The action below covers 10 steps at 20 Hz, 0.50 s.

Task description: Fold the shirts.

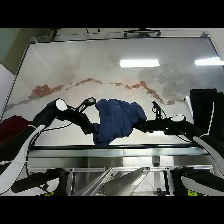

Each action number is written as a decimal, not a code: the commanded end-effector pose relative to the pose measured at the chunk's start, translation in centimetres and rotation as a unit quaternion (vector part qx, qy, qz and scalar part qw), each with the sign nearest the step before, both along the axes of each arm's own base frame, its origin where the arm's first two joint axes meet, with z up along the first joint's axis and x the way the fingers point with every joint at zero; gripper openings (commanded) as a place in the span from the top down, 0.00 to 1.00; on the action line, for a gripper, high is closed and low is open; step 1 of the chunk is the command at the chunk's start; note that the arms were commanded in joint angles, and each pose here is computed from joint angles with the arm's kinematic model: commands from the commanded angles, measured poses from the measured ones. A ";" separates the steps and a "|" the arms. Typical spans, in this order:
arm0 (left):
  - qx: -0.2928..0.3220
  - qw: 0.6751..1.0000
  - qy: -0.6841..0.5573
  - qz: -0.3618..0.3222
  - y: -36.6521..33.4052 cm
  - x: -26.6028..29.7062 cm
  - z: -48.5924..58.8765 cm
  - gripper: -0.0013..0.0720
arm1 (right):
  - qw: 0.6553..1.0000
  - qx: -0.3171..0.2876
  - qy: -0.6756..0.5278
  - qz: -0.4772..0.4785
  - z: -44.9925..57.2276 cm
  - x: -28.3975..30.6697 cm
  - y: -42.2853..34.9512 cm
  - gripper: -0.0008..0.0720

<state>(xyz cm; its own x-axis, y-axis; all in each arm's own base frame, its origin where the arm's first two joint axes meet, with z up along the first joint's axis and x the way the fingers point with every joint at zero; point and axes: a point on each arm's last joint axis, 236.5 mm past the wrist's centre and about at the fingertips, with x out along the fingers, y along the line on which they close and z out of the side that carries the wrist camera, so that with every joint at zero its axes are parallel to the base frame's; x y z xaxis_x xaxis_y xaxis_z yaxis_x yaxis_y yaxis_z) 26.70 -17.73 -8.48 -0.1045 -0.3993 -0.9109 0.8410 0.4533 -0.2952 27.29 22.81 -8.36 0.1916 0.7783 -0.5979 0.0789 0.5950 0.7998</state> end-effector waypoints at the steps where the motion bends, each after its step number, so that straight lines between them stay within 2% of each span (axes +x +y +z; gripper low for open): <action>1: 0.079 0.989 -0.081 -0.097 0.7 1.6 -0.5 0.00 | 1.000 0.000 0.000 -0.001 0.0 0.1 0.0 0.97; 4: 0.070 0.981 -0.121 -0.131 -1.7 1.9 -0.5 0.00 | 1.000 0.000 0.000 -0.001 0.0 0.1 0.0 0.97; 10: 0.071 0.972 -0.107 -0.196 -3.7 -2.0 -2.5 0.03 | 1.000 0.000 0.000 -0.001 0.0 0.1 0.0 0.97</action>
